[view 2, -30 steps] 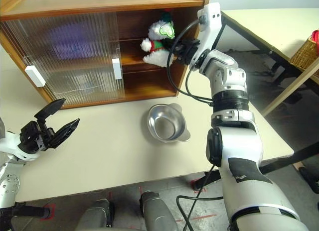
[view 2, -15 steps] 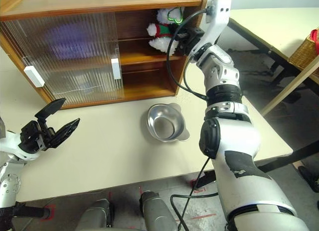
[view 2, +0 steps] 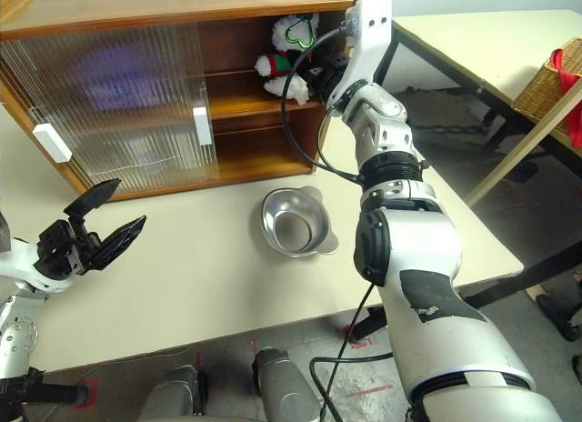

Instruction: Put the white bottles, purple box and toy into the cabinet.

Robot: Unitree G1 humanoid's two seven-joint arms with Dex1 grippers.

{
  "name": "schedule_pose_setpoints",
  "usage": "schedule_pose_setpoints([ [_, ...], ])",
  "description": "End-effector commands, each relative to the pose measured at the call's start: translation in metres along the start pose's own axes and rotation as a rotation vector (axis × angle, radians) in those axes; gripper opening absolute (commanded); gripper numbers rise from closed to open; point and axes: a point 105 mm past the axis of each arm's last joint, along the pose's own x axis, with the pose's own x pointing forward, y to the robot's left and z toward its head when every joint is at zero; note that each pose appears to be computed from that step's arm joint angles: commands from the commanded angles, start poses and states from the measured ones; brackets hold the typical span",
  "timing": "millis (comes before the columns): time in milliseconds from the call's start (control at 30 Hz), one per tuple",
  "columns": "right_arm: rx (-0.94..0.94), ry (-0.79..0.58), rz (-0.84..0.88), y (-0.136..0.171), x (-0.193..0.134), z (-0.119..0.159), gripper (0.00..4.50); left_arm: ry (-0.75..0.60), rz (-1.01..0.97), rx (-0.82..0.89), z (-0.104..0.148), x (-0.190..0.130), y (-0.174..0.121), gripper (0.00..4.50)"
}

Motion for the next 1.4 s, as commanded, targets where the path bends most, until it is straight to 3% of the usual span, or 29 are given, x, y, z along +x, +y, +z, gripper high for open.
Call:
schedule_pose_setpoints([
  [33,0.003,-0.031,0.008,0.003,0.005,0.011,2.38,0.012,0.001,-0.005,-0.003,-0.002,-0.002,4.5],
  [267,0.005,-0.023,0.029,0.004,0.004,0.01,2.39,0.015,-0.001,-0.007,-0.002,-0.003,-0.002,4.5],
  [467,0.012,0.058,0.146,0.026,0.008,-0.008,2.4,0.022,0.001,-0.006,-0.002,-0.004,-0.002,4.5],
  [800,-0.007,0.024,0.176,0.045,0.018,0.001,2.42,0.023,0.007,-0.001,-0.002,-0.005,-0.002,4.5],
  [1000,-0.059,0.026,0.164,0.047,0.015,-0.003,0.44,0.022,0.002,0.001,-0.001,-0.004,-0.001,4.5],
  [1067,-0.074,0.037,0.147,0.043,0.01,-0.008,0.01,0.023,-0.002,0.0,-0.001,-0.004,-0.001,4.5],
  [1400,-0.062,-0.009,0.145,0.053,0.012,0.001,0.0,0.027,-0.013,-0.01,-0.003,-0.004,-0.003,4.5],
])
